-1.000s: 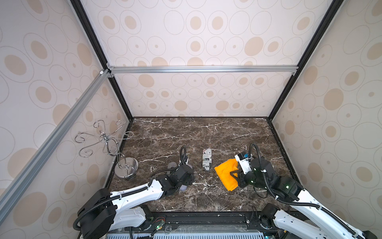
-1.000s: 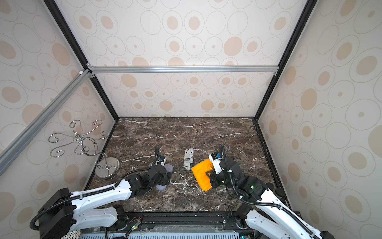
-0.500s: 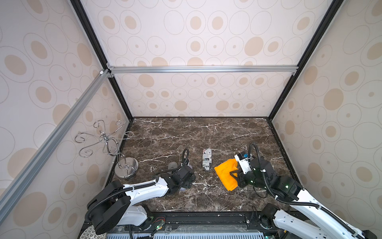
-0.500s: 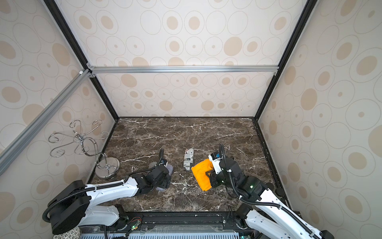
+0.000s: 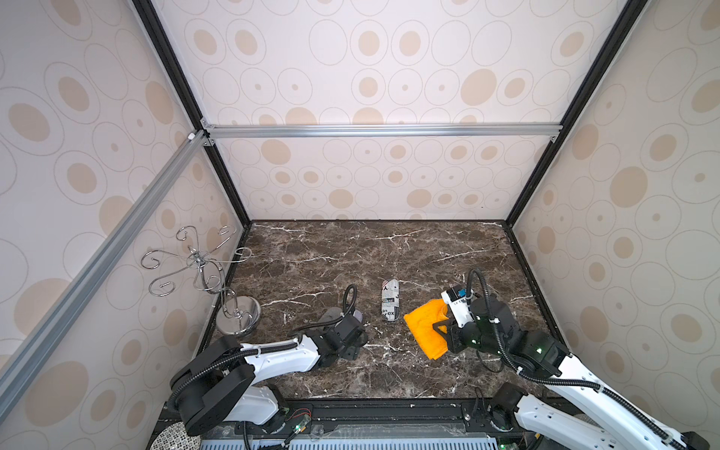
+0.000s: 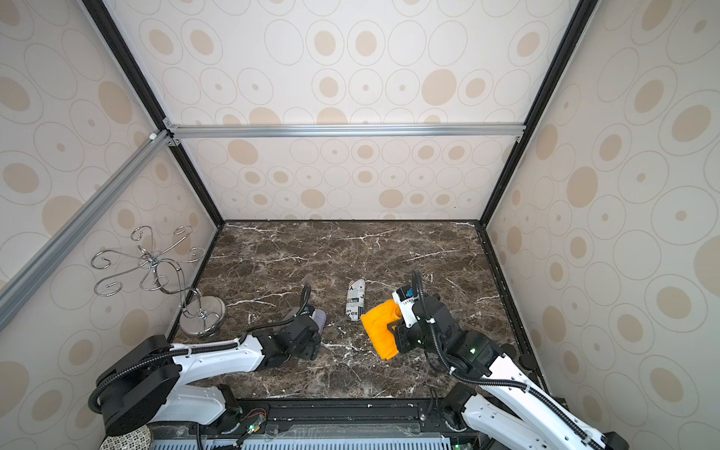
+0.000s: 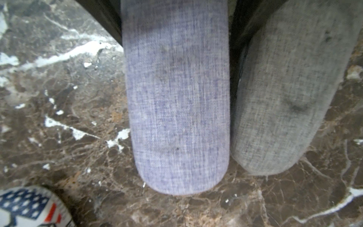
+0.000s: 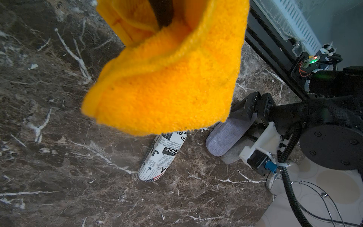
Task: Wipe the eyeglass case
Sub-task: Pick up the eyeglass case from the center of the board, then wipe the dirt from the eyeglass case.
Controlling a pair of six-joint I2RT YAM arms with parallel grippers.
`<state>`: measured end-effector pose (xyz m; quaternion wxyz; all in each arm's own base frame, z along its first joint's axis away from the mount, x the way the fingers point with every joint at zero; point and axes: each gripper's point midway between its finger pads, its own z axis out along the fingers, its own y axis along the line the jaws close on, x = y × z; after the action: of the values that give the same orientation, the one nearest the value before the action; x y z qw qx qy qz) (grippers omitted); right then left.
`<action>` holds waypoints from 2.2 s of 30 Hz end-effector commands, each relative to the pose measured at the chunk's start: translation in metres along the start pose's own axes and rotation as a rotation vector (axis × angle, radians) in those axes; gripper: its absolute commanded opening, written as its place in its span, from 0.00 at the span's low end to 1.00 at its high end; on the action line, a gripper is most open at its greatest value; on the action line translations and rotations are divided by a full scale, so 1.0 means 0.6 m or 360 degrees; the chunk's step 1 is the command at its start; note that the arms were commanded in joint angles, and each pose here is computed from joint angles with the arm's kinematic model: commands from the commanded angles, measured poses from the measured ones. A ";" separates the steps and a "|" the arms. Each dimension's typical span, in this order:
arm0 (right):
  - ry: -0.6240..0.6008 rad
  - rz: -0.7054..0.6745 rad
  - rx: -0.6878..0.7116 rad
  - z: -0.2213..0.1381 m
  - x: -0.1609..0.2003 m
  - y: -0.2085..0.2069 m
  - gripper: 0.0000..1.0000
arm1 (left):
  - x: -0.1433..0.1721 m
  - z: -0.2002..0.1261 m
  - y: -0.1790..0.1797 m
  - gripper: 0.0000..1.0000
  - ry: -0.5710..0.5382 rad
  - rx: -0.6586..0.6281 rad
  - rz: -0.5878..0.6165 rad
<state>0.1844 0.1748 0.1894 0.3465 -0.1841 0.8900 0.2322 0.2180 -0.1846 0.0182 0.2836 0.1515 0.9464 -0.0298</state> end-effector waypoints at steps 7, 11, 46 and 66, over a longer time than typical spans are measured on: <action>-0.0038 -0.0020 -0.0024 -0.002 -0.014 0.009 0.00 | 0.028 -0.003 0.008 0.73 0.0043 -0.0020 -0.0034; -0.0038 -0.0019 -0.0018 -0.003 -0.014 0.008 0.00 | 0.028 -0.004 0.007 0.69 0.0045 -0.0016 -0.0028; 0.0238 -0.0161 0.0220 0.087 -0.046 -0.012 0.00 | -0.125 -0.106 -0.259 0.58 -0.0467 0.1059 0.0644; 0.0185 -0.0057 0.0429 0.104 -0.014 -0.039 0.00 | -0.140 -0.130 -0.280 0.56 -0.0526 0.1171 0.0629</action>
<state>0.2230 0.2204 0.1498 0.3010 -0.2181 0.9174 0.1423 0.1920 -0.3396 0.0890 0.3189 0.4020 0.8051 -0.2976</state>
